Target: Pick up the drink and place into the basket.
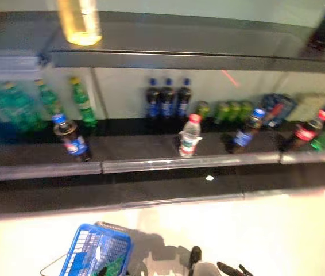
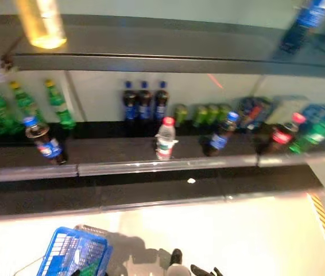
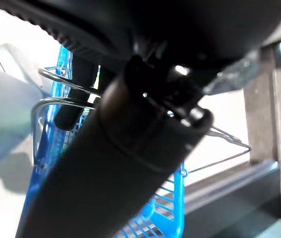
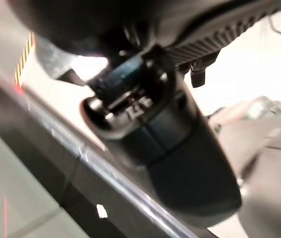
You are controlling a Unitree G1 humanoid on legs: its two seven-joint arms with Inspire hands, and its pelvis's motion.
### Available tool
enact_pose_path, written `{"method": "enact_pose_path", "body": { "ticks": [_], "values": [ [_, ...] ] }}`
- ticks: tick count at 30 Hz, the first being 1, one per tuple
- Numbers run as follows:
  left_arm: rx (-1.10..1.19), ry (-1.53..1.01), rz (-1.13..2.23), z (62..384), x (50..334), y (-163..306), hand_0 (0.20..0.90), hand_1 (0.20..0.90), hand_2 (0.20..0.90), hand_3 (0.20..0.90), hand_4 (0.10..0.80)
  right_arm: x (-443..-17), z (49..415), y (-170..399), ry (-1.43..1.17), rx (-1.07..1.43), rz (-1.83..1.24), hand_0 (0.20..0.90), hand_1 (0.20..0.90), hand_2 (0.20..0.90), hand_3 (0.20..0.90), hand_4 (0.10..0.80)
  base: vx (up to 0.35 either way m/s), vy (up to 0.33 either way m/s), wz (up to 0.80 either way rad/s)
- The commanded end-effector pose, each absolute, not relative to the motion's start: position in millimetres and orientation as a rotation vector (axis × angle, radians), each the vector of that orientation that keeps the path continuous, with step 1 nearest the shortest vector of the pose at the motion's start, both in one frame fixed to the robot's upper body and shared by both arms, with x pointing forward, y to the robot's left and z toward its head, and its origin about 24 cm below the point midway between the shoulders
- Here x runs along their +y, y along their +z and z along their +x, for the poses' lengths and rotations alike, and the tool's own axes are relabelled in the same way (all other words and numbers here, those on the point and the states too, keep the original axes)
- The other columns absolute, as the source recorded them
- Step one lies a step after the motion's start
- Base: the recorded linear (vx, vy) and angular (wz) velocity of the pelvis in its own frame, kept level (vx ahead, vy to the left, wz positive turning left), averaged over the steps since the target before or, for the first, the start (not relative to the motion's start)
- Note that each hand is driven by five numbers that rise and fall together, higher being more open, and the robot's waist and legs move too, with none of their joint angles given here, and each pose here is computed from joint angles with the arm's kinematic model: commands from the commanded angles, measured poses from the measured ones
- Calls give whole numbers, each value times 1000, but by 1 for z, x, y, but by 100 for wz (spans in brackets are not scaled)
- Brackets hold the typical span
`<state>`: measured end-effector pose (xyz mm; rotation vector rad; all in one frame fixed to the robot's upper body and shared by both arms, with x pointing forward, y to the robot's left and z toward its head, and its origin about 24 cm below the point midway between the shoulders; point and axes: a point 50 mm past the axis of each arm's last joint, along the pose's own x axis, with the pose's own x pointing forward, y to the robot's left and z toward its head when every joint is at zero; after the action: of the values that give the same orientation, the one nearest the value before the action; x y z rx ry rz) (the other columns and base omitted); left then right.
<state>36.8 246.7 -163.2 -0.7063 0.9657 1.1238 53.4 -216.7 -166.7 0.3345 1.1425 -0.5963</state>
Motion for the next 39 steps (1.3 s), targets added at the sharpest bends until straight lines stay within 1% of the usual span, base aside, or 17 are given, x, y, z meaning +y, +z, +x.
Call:
{"method": "enact_pose_path", "body": {
  "ticks": [1, 5, 8, 11, 12, 13, 16, 20, 21, 25, 27, 30, 34, 39],
  "values": [
    [679, 1297, -609, 46, 301, -139, 300, 300, 300, 200, 100, -233, 82, -158, -560, 1042, 292, 900, 900, 900, 900, 800, -99, -329, -27],
    [673, 1425, -671, 33, 301, -142, 300, 300, 300, 200, 100, -238, 68, -162, -572, 1116, 236, 900, 900, 900, 900, 800, -82, -367, -51],
    [655, 1460, -730, 31, 299, -144, 300, 300, 300, 200, 100, -240, 60, -164, -575, 1163, 233, 900, 900, 900, 900, 800, -77, -345, -12],
    [630, 1489, -797, 25, 295, -147, 300, 300, 300, 200, 100, -243, 61, -164, -557, 1188, 195, 900, 900, 900, 900, 800, -12, -367, -21],
    [613, 1537, -849, 10, 291, -150, 300, 300, 300, 200, 100, -243, 69, -163, -521, 1190, 157, 900, 900, 900, 900, 800, 62, -407, -67],
    [604, 1553, -865, 5, 290, -150, 300, 300, 300, 200, 100, -242, 74, -162, -506, 1186, 145, 900, 900, 900, 900, 800, 73, -391, -108],
    [581, 1605, -892, -5, 290, -150, 300, 300, 300, 200, 100, -239, 89, -160, -468, 1159, 139, 900, 900, 900, 900, 800, 106, -294, -141],
    [559, 1650, -900, -14, 292, -149, 300, 300, 300, 200, 100, -232, 105, -157, -419, 1132, 118, 900, 900, 900, 900, 800, 176, -207, -94],
    [552, 1656, -900, -15, 293, -149, 300, 300, 300, 200, 100, -228, 110, -156, -398, 1125, 104, 900, 900, 900, 900, 800, 299, -288, -71],
    [547, 1659, -871, -17, 294, -148, 300, 300, 300, 200, 100, -208, 125, -153, -303, 1086, 70, 900, 900, 900, 900, 800, 333, -319, 8],
    [542, 1678, -868, -18, 295, -147, 300, 300, 300, 200, 100, -201, 128, -153, -273, 1080, 60, 900, 900, 900, 900, 800, 341, -288, -12],
    [516, 1724, -873, -22, 298, -145, 300, 300, 300, 200, 100, -191, 131, -153, -225, 1077, 50, 900, 900, 900, 900, 800, 436, -297, -65],
    [452, 1810, -919, -26, 305, -143, 300, 300, 300, 200, 100, -183, 123, -158, -178, 1125, 27, 900, 900, 900, 900, 800, 465, -239, -74],
    [437, 1788, -948, -13, 310, -142, 300, 300, 300, 200, 100, -185, 110, -162, -178, 1141, 23, 900, 900, 900, 900, 800, 330, -203, -43]
  ]
}}
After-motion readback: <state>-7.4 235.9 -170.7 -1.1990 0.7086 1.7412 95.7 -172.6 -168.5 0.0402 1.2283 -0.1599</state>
